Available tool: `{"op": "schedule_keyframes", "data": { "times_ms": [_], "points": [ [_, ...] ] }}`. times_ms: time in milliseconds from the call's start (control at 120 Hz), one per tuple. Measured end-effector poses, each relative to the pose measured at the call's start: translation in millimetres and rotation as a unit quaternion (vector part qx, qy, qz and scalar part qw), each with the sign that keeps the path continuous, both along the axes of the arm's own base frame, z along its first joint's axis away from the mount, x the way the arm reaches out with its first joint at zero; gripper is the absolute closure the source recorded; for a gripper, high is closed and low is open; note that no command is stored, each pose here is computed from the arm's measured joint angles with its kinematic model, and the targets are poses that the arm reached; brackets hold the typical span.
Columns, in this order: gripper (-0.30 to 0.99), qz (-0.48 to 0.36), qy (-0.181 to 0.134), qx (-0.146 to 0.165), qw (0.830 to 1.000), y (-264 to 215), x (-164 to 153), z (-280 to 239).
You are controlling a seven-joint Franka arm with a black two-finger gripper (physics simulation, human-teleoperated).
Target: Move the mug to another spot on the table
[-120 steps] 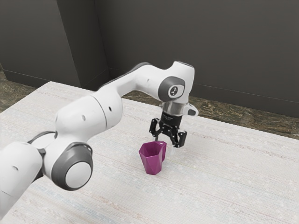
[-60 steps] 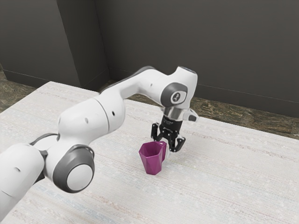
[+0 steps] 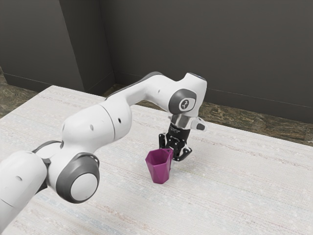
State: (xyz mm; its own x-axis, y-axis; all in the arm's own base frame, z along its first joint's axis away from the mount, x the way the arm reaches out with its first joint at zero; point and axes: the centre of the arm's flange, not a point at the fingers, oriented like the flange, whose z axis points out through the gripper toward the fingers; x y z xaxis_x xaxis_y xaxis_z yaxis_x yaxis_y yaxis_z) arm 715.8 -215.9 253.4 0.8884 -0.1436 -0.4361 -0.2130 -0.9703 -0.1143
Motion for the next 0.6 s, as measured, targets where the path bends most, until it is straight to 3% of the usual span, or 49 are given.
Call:
{"op": "schedule_keyframes", "data": {
  "times_ms": [342,600],
  "points": [
    [0.61,0.003,0.020,0.007,1.000,11.8,-2.7,-3.7],
    [0.63,0.037,0.035,0.010,0.999,60.3,1.6,15.3]
  ]
}}
